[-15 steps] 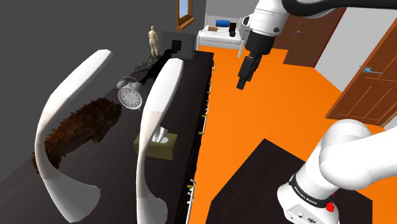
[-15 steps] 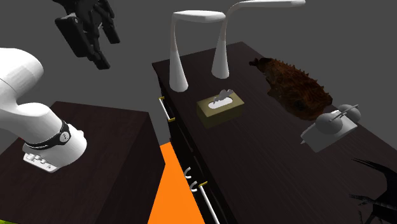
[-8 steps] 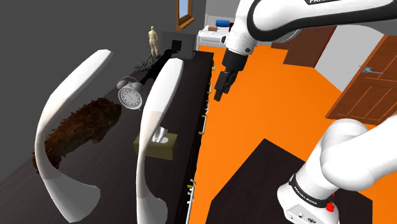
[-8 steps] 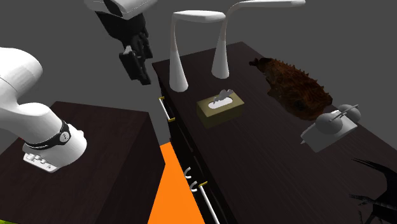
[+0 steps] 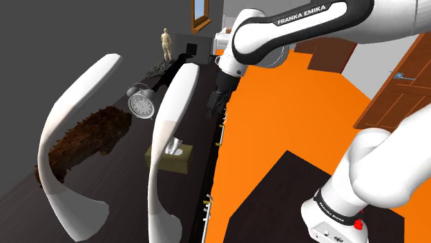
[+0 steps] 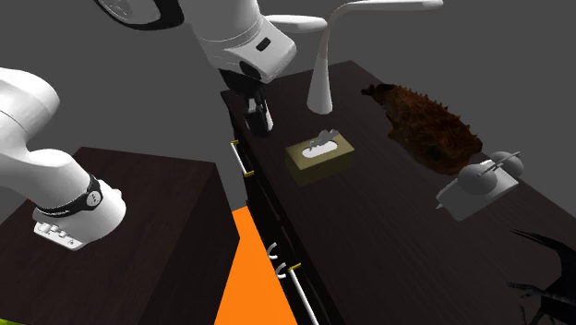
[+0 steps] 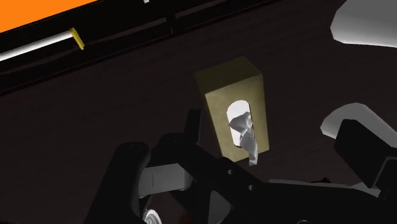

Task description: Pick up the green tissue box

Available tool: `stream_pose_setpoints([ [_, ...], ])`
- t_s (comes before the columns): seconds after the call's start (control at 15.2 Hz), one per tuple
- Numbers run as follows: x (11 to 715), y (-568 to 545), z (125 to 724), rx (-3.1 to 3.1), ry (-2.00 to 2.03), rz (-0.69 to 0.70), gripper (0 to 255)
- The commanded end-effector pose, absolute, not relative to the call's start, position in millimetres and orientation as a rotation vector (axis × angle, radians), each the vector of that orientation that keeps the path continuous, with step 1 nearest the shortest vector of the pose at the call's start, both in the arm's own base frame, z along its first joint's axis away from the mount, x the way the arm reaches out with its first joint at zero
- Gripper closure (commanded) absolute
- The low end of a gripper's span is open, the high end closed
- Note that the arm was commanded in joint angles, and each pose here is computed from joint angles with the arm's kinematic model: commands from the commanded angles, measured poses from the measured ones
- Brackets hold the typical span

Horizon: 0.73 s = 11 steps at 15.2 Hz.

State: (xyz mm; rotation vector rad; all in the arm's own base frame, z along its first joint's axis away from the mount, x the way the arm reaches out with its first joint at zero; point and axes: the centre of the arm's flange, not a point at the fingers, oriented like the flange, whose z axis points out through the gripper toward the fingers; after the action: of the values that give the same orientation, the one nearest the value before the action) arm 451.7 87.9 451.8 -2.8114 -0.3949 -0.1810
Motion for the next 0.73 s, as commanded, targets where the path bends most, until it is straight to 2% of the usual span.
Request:
stream_pose_setpoints([
  [0.0, 468.0, 96.9, 435.3, -2.782, -0.401, -0.193, 0],
  [0.66, 551.4, 154.1, 360.9, -2.634, -0.439, -0.237, 0],
])
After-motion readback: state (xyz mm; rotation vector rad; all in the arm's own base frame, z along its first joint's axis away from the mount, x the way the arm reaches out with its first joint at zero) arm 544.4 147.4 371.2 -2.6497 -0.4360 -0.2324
